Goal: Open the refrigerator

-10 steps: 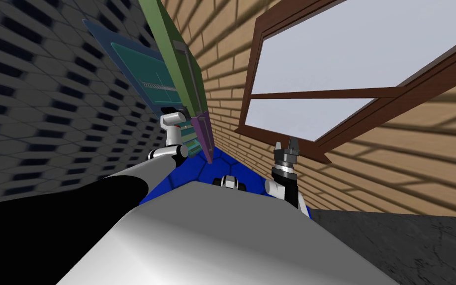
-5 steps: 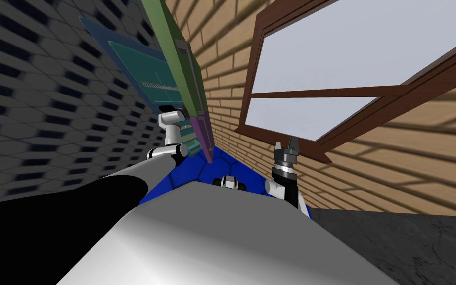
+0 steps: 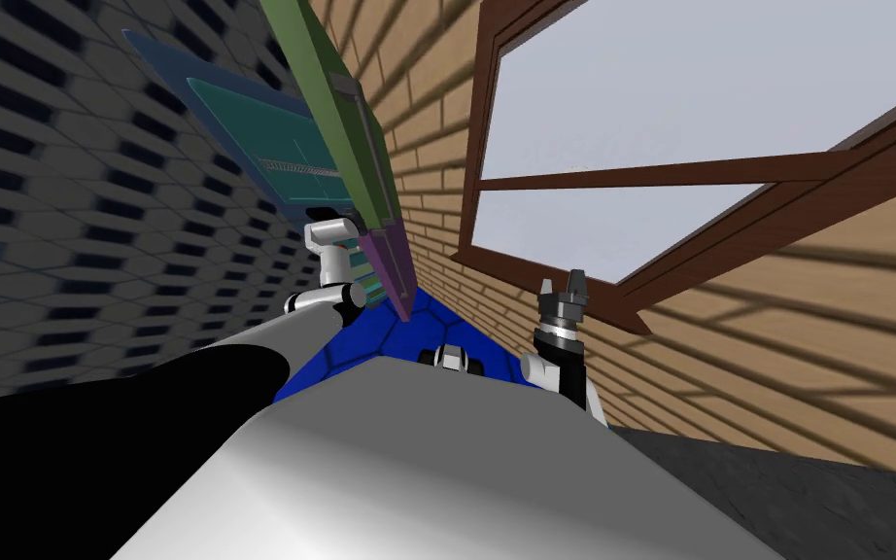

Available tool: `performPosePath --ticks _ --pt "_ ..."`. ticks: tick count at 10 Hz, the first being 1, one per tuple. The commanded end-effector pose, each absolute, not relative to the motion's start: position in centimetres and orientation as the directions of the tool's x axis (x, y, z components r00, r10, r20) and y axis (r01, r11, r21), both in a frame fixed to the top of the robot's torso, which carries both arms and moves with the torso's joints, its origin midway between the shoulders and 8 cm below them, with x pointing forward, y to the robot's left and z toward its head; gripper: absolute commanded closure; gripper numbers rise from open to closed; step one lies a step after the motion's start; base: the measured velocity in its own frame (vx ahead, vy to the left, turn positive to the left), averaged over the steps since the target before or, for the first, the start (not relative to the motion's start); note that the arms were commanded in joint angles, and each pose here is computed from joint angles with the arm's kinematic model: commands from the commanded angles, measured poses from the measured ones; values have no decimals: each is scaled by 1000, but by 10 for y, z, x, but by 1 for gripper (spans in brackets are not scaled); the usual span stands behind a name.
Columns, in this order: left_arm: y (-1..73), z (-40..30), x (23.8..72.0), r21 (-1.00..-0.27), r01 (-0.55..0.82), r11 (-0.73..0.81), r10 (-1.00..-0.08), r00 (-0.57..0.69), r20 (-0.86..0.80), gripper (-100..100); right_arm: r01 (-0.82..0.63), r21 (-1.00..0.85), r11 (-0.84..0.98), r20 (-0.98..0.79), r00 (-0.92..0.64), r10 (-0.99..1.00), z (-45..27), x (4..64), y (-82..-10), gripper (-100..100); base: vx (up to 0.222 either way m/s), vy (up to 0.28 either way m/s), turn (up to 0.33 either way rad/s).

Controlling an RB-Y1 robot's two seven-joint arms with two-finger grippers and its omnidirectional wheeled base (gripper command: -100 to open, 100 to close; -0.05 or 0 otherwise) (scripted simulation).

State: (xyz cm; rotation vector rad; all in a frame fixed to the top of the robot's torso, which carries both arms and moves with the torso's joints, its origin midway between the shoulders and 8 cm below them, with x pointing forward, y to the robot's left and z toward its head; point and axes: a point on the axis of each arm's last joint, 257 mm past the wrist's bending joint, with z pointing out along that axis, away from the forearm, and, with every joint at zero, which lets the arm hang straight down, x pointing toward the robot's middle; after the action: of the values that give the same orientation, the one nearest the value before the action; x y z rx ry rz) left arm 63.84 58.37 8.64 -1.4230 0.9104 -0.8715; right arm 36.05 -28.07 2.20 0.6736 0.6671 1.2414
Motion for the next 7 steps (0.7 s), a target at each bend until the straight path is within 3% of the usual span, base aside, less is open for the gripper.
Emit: performPosePath --ticks 1,4,5,7 --pt "599 89 632 -999 -36 -21 -893 450 3 100 -612 768 190 -87 193 977 22 360 -281 0 121 -285 59" --pt "608 89 628 -999 -38 -22 -884 467 2 100 -612 768 190 -87 193 977 22 360 -281 0 81 -197 45" --pt "616 93 623 -998 -49 -30 -877 480 3 -100 -612 768 190 -88 193 977 22 360 -281 0 55 -102 -4" --pt "623 94 618 -997 -62 -37 -871 491 2 -100 -612 768 190 -88 193 977 22 360 -281 0 123 -134 53"
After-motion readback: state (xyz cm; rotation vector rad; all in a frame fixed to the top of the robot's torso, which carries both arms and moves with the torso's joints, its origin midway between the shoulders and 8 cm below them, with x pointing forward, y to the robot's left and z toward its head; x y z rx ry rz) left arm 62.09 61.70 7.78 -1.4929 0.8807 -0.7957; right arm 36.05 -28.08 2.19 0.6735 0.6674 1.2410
